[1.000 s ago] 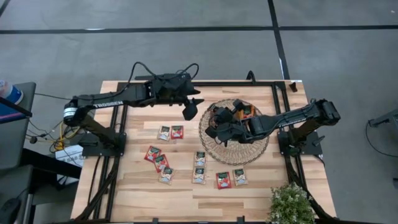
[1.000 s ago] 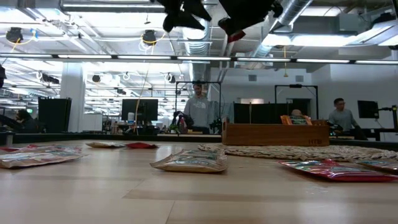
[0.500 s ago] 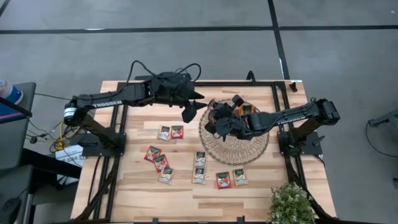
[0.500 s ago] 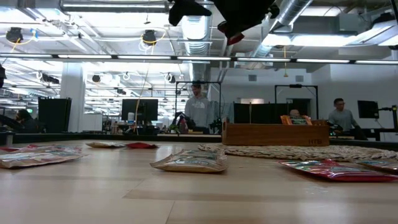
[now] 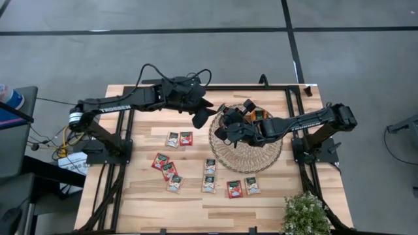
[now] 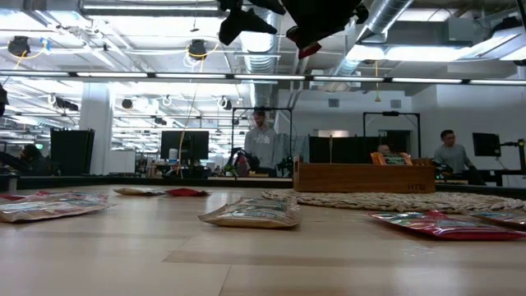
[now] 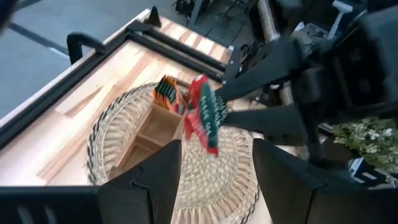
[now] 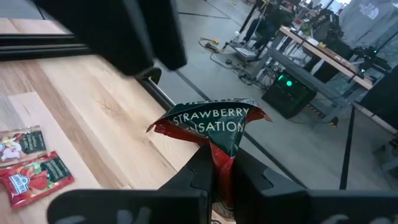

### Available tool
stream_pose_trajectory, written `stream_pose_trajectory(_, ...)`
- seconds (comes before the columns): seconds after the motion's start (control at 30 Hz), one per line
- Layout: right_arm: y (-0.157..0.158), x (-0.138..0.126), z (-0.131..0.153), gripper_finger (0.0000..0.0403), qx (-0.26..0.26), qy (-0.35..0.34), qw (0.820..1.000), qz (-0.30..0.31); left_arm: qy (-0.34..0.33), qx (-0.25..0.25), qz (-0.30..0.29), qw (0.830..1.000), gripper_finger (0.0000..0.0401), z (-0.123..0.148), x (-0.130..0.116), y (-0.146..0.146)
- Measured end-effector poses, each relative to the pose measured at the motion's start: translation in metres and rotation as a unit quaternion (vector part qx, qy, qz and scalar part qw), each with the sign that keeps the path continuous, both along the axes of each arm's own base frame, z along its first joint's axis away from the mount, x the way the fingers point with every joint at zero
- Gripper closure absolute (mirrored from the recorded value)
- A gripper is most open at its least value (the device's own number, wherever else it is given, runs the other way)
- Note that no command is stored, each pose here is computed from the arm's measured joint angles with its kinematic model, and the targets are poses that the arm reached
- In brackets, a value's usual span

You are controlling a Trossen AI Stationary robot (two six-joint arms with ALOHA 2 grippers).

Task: Pick & Place Tea
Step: Put the red tea pack into the middle compartment of the brown organizer

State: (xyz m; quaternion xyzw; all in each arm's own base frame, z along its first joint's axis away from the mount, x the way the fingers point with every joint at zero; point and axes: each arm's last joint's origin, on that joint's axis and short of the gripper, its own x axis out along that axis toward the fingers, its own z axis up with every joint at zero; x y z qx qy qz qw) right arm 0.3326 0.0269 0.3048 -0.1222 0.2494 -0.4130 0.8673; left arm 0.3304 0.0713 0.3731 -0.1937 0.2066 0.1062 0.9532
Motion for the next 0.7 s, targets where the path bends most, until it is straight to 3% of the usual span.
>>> stream_pose_trajectory(0.27,0.0,0.0,0.0,0.0371,0.0,0.002,1.0,0.0,-0.002,0.019,0.006,1.0,0.021,-0.001,0.003,0.001)
stream_pose_trajectory(0.43,-0.002,-0.002,-0.003,0.0382,0.0,0.017,1.0,-0.005,0.003,0.058,0.07,0.996,0.021,0.008,-0.009,0.007)
stream_pose_trajectory(0.57,-0.012,-0.006,-0.008,0.0379,0.042,0.0,0.998,-0.036,0.05,0.062,0.077,0.994,0.021,0.002,-0.016,0.008)
stream_pose_trajectory(0.7,-0.031,-0.008,-0.02,0.0369,0.091,-0.024,0.99,-0.104,0.089,0.075,0.063,0.991,0.021,-0.003,-0.021,0.005)
